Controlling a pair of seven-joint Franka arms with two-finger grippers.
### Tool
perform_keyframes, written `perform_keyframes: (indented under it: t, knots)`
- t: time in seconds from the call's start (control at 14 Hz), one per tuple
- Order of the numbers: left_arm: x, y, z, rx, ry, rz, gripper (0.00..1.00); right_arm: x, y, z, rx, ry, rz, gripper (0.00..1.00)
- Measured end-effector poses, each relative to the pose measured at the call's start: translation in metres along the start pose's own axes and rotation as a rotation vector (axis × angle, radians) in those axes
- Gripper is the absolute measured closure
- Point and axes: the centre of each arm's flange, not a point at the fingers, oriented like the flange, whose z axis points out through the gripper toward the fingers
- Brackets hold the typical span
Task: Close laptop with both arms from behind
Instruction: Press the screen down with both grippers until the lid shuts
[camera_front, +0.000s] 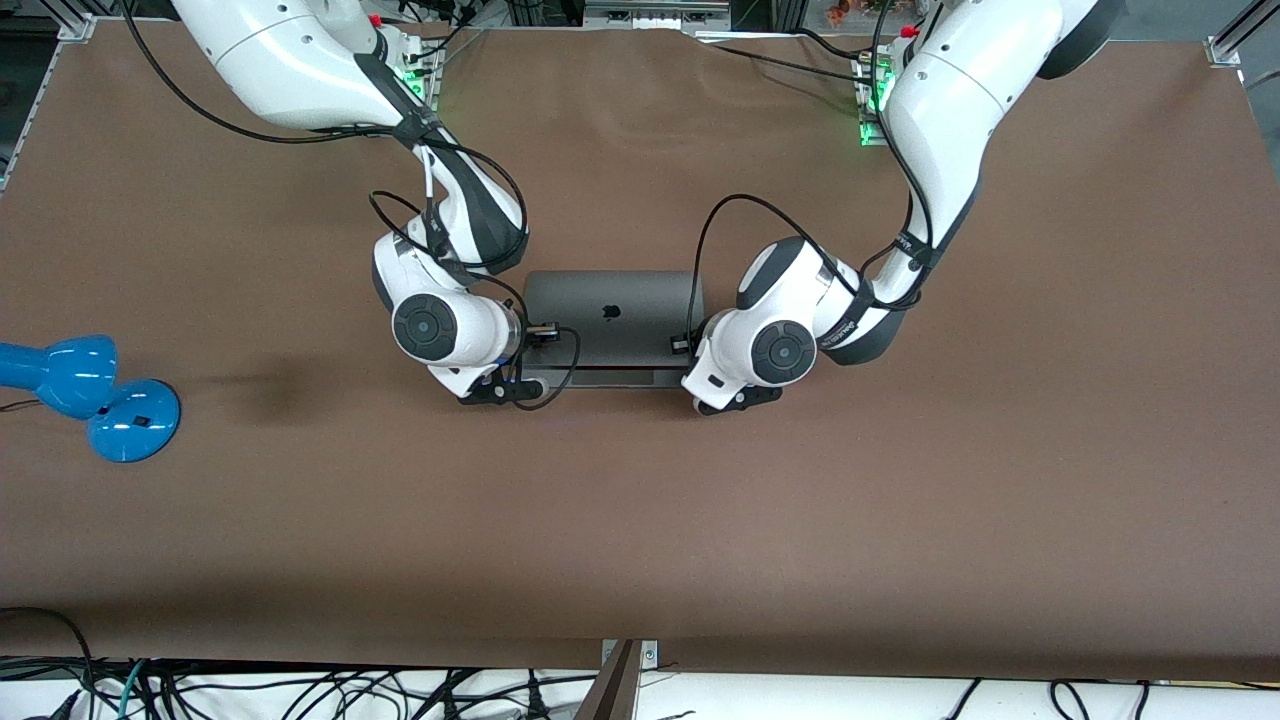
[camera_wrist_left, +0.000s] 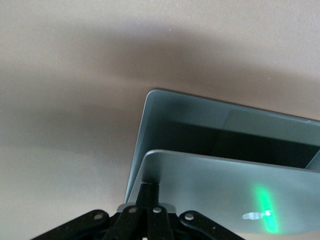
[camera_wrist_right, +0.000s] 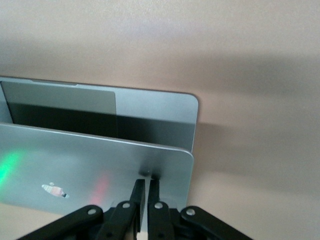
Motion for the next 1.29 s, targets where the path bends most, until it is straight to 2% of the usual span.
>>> perform_keyframes:
  t: [0.21,0.57,0.79,1.29]
  knots:
    - [0.006,0.0,0.009,-0.005,0.007,-0.006,0.99,0.008,0.002,0.011,0.0,0.003,0.0,0.9]
    - [0.014,-0.003,0.02,-0.009,0.008,-0.016,0.99,0.019,0.004,0.03,0.014,0.04,0.002,0.9]
    - [0.016,-0.004,0.027,0.004,0.01,-0.02,0.99,0.023,0.004,0.041,0.002,0.058,-0.011,0.91]
    - [0.019,0.0,0.042,0.009,0.039,-0.018,0.99,0.025,0.002,0.044,0.002,0.065,-0.016,0.91]
